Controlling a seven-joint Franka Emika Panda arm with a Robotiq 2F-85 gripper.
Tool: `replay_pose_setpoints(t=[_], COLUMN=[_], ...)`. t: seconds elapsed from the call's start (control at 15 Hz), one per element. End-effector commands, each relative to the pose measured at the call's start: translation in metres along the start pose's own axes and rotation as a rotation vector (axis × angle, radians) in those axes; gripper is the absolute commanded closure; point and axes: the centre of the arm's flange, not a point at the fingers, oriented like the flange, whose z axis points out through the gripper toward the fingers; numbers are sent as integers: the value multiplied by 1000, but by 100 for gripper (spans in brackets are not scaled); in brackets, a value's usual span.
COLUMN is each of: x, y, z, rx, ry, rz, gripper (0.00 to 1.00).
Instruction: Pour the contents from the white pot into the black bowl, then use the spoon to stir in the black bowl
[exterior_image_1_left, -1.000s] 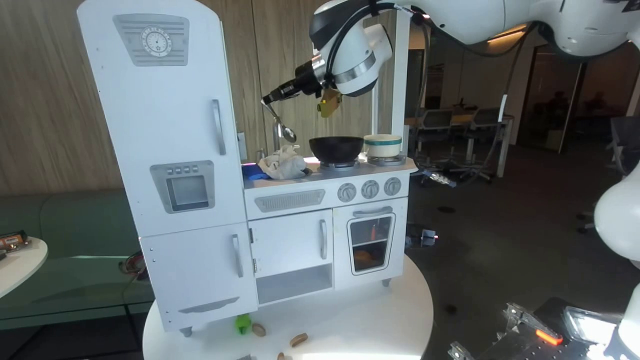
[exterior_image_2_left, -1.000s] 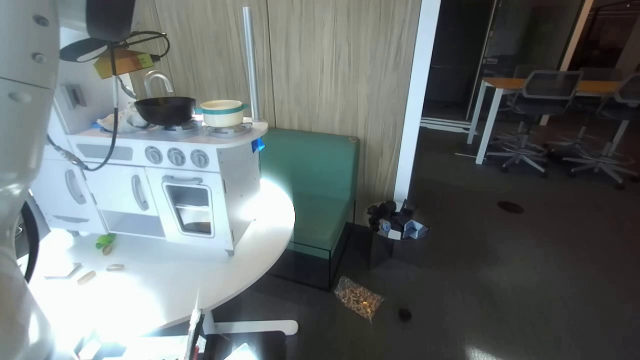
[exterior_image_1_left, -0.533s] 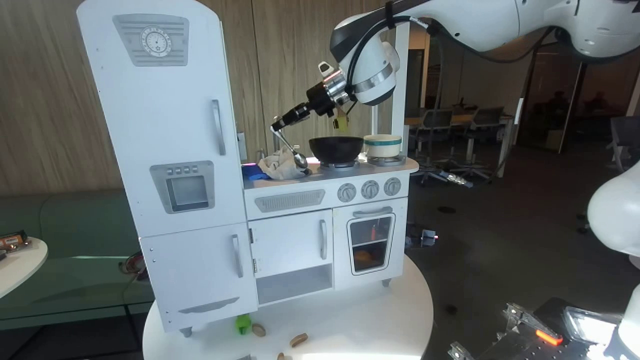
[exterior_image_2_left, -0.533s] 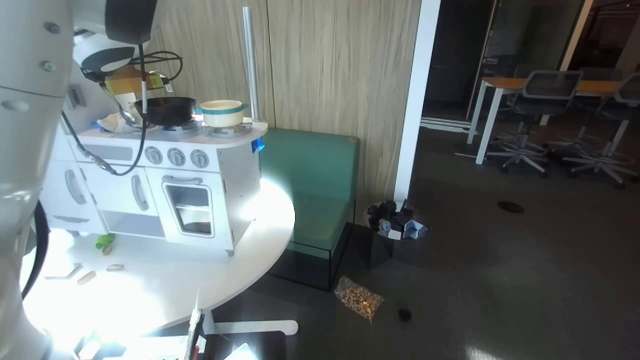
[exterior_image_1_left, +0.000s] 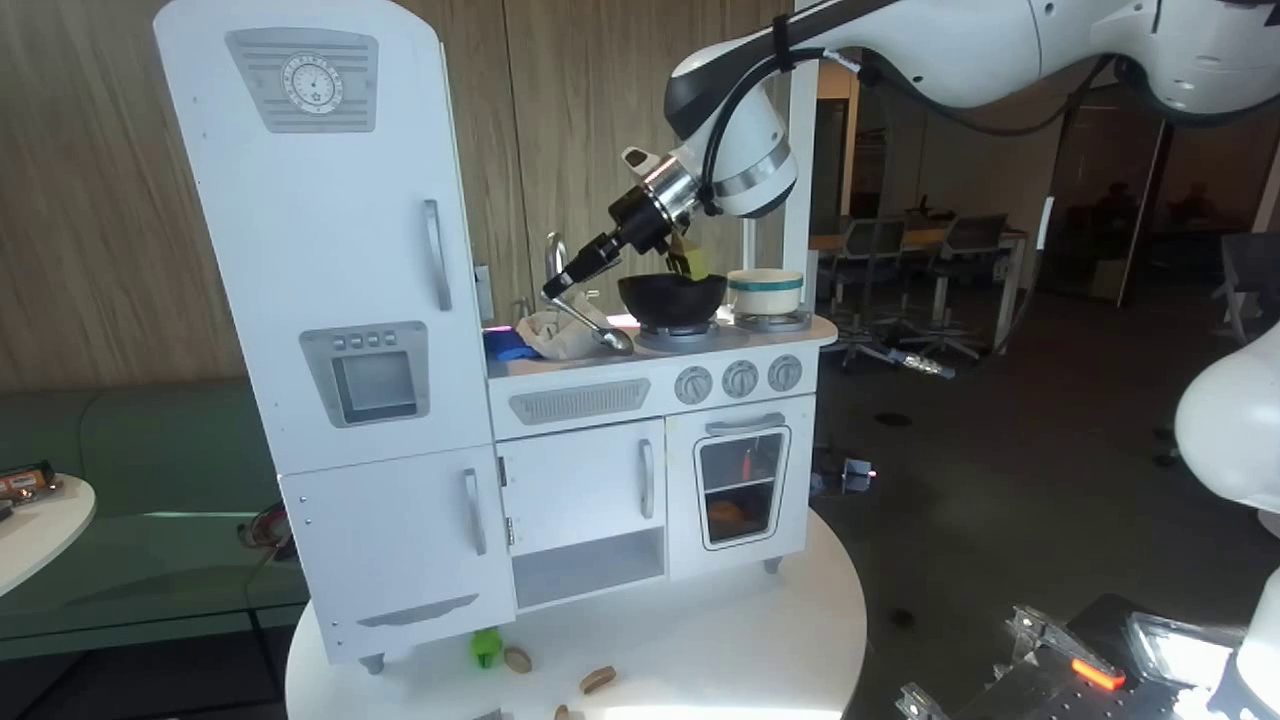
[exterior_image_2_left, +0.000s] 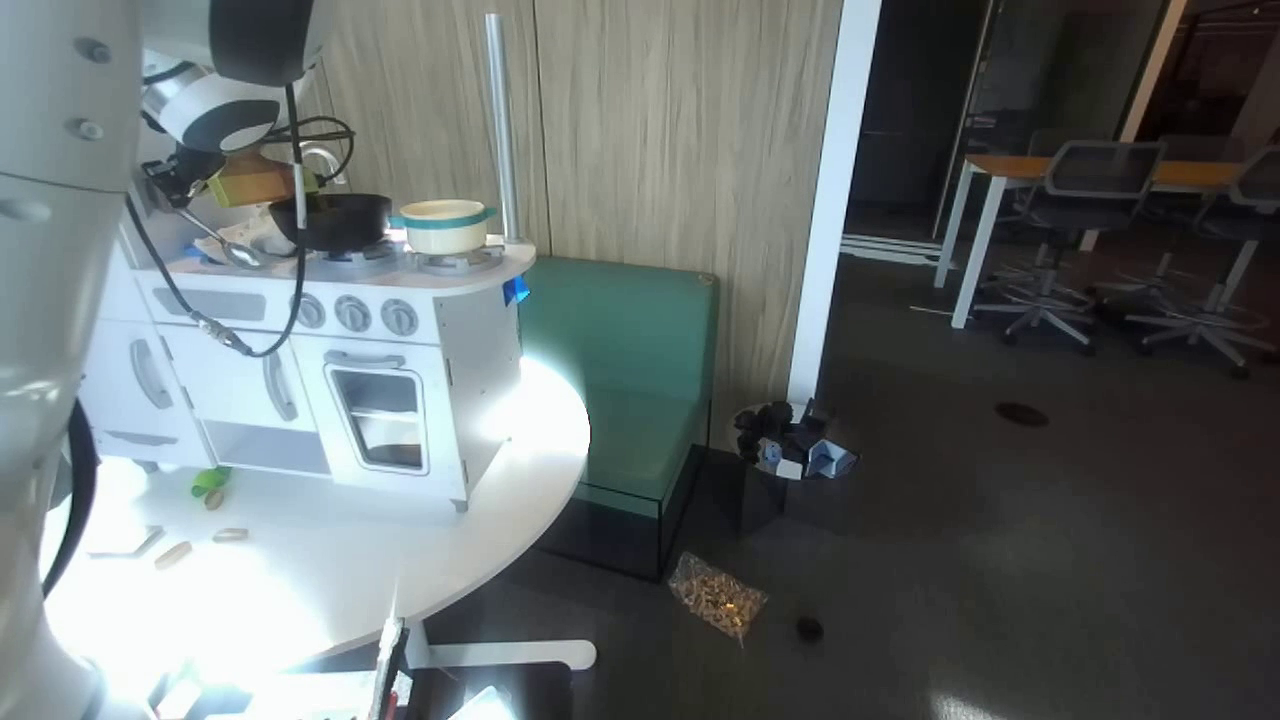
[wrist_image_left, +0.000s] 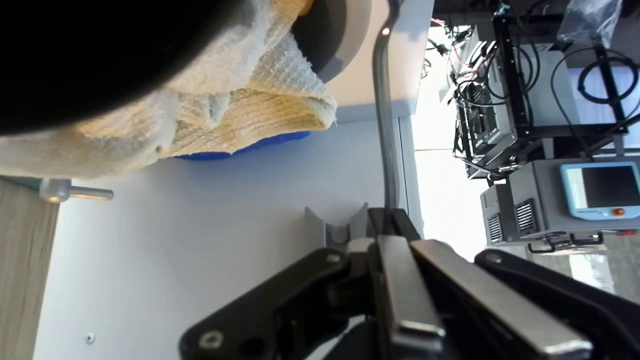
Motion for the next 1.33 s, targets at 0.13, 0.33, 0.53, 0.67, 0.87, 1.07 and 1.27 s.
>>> replay_pose_setpoints(t=[0.13,0.33,0.53,0.67,0.87,1.07,1.27], x=[30,40,40,40,40,44,54], y=[-3,-7,-1,5,9,12,3], z=[25,29,32,31,27,21,12], rx=[20,3,8,22,17,18,-42], ry=[-54,-48,-53,-53,-66,-58,-75], rz=[-147,-219,-246,-245,-270,-290,-278], gripper=[96,95,95,96,71,51,29])
